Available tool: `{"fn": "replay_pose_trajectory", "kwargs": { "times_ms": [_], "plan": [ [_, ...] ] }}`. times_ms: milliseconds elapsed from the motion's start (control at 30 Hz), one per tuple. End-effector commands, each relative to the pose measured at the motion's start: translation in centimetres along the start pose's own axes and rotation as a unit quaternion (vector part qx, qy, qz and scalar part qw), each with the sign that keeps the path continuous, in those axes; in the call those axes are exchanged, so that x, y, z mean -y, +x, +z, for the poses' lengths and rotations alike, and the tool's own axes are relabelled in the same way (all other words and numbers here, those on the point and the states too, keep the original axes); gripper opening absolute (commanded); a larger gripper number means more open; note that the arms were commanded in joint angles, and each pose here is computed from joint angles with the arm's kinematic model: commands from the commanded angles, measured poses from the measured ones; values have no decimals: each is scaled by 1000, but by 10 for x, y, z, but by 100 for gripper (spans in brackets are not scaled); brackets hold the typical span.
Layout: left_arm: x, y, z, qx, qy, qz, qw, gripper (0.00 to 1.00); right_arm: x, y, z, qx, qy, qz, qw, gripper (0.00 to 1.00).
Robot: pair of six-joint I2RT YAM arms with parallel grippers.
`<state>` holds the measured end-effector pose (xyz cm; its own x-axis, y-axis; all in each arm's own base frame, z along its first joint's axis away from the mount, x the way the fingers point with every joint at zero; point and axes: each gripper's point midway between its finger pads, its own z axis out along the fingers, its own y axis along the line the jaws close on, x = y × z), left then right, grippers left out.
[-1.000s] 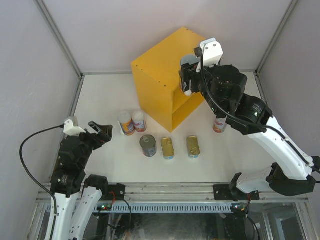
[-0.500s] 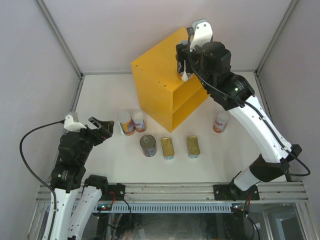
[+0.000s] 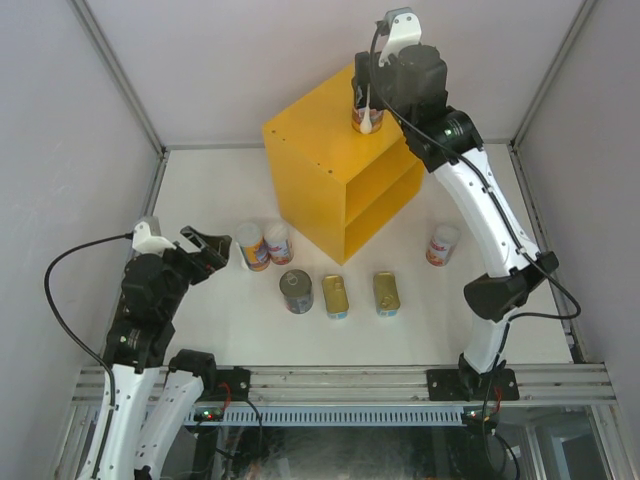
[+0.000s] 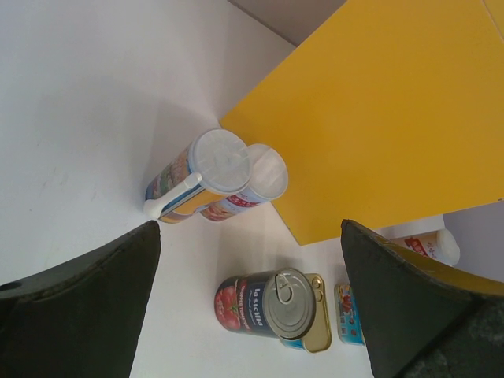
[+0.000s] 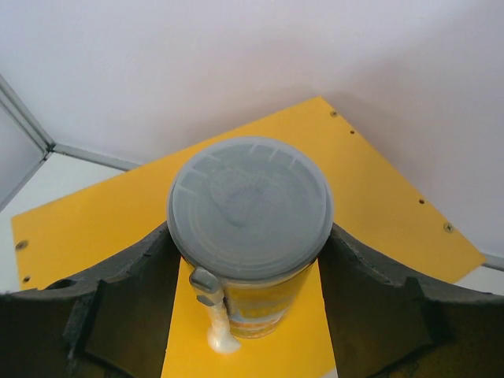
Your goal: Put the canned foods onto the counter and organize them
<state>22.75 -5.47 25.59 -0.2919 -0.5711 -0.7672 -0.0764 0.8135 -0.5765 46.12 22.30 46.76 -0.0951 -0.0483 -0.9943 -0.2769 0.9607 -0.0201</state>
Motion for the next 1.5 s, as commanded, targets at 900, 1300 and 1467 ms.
{"fn": "replay_pose_trajectory", "kwargs": {
  "times_ms": [900, 1300, 1467],
  "plan": [
    [20, -5, -8, 38, 75, -18, 996, 99, 9, -42, 83, 133, 5, 23, 991, 13],
    [25, -3, -10, 35, 91, -18, 995, 99, 12, -32, 85, 117, 15, 23, 993, 79],
    [29, -4, -11, 36, 98, -22, 994, 99, 14, -28, 83, 106, 17, 22, 994, 88]
  ]
}}
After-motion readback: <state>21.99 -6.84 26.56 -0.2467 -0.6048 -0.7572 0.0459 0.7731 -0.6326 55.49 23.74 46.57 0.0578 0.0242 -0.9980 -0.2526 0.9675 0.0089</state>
